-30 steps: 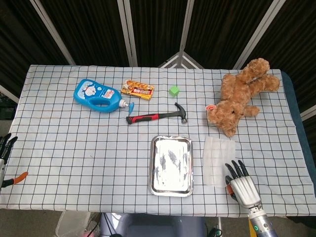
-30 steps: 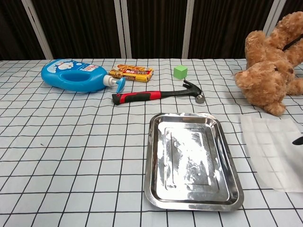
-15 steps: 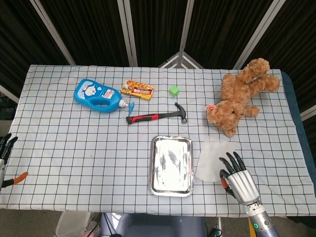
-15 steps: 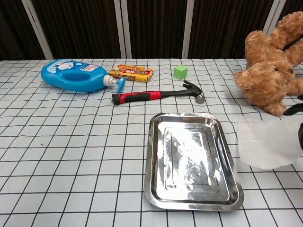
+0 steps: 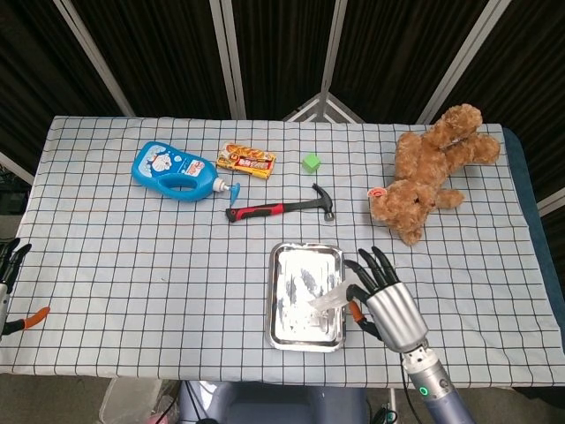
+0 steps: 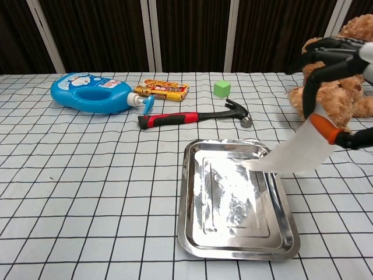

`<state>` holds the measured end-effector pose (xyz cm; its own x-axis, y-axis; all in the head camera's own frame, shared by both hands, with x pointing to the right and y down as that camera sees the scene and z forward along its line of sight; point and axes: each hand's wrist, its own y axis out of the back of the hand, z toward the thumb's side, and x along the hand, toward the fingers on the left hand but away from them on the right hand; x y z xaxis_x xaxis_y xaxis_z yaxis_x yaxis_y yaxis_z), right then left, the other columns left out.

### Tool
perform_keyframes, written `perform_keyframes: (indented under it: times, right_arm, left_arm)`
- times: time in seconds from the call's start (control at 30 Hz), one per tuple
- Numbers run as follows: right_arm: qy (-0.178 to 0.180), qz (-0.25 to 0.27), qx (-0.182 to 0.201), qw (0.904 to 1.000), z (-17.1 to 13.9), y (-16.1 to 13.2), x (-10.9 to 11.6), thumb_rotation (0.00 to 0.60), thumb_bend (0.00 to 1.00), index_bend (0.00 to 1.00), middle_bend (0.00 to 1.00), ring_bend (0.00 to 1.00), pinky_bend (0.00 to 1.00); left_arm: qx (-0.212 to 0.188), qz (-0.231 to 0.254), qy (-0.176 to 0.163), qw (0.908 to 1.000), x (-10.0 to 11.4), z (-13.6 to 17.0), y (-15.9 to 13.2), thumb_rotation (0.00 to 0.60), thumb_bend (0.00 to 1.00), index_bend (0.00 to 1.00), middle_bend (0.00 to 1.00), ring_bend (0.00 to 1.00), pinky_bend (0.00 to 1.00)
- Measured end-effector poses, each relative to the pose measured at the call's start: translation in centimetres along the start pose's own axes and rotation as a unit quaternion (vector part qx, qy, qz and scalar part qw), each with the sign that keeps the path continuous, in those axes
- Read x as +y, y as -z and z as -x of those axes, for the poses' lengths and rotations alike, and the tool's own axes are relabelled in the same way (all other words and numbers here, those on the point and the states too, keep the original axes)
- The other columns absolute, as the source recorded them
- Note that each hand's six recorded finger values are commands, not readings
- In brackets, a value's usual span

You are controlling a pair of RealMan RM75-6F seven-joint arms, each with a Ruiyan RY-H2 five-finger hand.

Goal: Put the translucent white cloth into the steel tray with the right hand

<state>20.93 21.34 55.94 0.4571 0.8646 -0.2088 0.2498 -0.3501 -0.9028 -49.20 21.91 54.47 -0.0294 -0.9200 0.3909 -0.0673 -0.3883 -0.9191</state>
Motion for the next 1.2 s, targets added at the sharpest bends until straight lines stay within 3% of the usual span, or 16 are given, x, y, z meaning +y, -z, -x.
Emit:
perform_keyframes:
  times: [0.37,0.57,0.83,1.0,1.2]
  right_arm:
    - [-0.015,0.043,0.013,0.9988,1.3,-4.5,-1.6,0.600,0.58,0.68,0.23,0.06,0.00]
    - [-0.042,0.062,-0.005,0.9972,0.1,-3.5,-3.3,0.600,0.58,0.68,0.23,0.06,0.00]
    - [-0.104,0.079,-0.020,0.9912,-1.6,-1.0,-6.8,0.600,0.58,0.68,0.23,0.06,0.00]
    - [-0.140,0.086,-0.010,0.9864,-2.1,-0.1,-8.3,0.600,0.58,0.68,0.23,0.06,0.00]
    - [-0.159,0.105,0.022,0.9815,-2.7,-0.4,-8.5,0.600,0.58,0.69,0.23,0.06,0.00]
  left_arm:
    - [-0.003,0.002,0.004,1.0000,-0.1,0.0,0.0,0.600,0.00,0.00,0.00,0.00,0.00]
    - [-0.004,0.002,0.006,1.0000,-0.1,0.0,0.0,0.600,0.00,0.00,0.00,0.00,0.00]
    - [-0.002,0.002,0.007,1.0000,-0.2,0.0,0.0,0.600,0.00,0.00,0.00,0.00,0.00]
    - [0.000,0.002,0.008,1.0000,-0.2,-0.1,0.0,0.600,0.00,0.00,0.00,0.00,0.00]
    - [-0.001,0.001,0.008,1.0000,-0.3,-0.2,0.0,0.600,0.00,0.00,0.00,0.00,0.00]
